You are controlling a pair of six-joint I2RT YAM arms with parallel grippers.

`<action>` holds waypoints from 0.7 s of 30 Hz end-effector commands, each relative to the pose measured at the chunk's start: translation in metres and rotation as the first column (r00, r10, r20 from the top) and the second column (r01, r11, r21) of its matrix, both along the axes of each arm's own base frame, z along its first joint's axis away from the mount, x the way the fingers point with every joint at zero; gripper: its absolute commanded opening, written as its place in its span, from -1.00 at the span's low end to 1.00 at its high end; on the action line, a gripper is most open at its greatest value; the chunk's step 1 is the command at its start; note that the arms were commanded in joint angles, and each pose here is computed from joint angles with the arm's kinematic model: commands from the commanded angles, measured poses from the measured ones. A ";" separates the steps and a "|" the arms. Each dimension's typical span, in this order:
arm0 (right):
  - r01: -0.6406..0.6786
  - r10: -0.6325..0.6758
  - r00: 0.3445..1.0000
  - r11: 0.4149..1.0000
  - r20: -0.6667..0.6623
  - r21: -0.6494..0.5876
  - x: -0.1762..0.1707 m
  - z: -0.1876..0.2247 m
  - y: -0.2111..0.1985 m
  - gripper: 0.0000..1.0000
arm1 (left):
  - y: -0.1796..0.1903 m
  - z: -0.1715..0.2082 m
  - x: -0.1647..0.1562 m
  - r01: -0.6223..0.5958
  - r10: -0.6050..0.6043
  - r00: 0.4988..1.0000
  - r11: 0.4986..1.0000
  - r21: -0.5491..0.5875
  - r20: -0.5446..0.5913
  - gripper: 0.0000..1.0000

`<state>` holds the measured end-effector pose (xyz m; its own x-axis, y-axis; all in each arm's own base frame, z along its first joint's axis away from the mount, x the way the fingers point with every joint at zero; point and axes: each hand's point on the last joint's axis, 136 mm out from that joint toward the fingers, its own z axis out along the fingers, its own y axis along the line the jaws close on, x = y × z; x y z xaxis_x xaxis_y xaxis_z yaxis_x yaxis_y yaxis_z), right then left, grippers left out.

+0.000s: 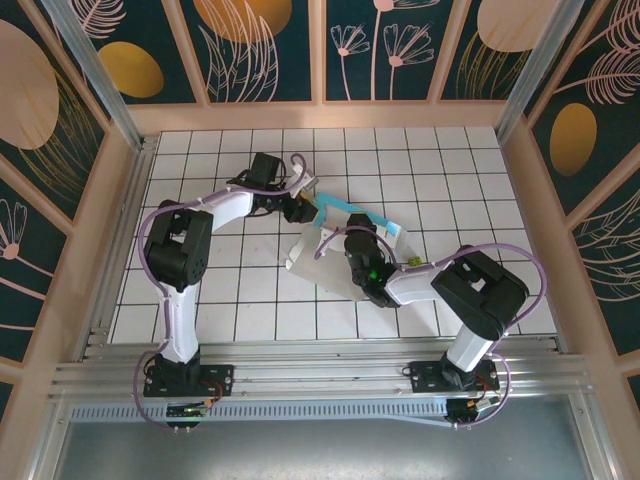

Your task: Fold the paper box

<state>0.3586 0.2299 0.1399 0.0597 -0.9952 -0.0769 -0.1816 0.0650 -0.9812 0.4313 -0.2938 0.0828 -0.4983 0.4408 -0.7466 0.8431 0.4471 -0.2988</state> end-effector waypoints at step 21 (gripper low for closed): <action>-0.036 0.035 0.997 0.999 -0.072 -0.001 -0.007 -0.022 0.014 -1.00 | -0.006 -0.002 0.026 -0.269 0.263 0.949 0.963 0.013 0.171 -0.53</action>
